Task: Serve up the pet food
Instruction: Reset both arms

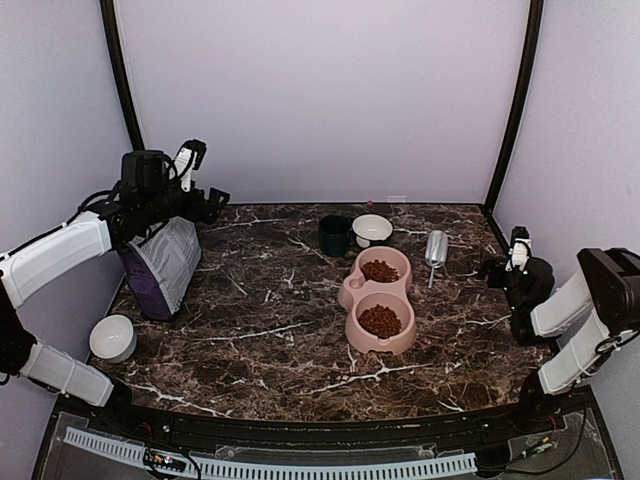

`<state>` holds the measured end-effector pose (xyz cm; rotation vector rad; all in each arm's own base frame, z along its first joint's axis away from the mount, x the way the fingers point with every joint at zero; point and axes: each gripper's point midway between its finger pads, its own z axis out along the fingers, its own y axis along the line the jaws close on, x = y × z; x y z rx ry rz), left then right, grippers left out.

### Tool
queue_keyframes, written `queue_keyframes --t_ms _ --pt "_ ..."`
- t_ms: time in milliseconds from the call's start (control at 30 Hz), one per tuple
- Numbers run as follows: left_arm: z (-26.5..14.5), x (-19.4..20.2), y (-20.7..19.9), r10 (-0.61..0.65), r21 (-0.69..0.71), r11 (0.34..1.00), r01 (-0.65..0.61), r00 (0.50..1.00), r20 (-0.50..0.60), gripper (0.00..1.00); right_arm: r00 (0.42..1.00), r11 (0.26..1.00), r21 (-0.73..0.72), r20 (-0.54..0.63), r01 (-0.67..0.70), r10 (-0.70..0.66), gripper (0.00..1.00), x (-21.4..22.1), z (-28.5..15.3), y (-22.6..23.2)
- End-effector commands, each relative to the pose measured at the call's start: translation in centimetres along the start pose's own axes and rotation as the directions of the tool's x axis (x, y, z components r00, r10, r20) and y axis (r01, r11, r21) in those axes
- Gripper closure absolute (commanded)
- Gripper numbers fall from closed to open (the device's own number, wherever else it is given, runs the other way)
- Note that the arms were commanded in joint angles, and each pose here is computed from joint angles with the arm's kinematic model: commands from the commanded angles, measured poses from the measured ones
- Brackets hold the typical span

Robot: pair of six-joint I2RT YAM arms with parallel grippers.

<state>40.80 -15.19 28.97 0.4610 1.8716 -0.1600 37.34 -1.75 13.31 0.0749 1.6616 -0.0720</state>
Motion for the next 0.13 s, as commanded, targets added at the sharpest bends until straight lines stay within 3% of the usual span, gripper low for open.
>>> queue_keyframes --t_ms 0,100 --pt "-1.18 -1.10 -0.06 0.013 -0.001 1.000 -0.013 0.999 0.040 0.01 1.000 1.000 -0.005 0.029 -0.006 0.006 0.00 -0.91 0.40 -0.07" --pt "-1.67 -1.37 -0.01 0.014 -0.004 1.000 -0.014 0.999 0.051 0.01 1.000 1.000 -0.003 0.031 -0.006 0.006 0.00 -0.95 0.36 -0.11"
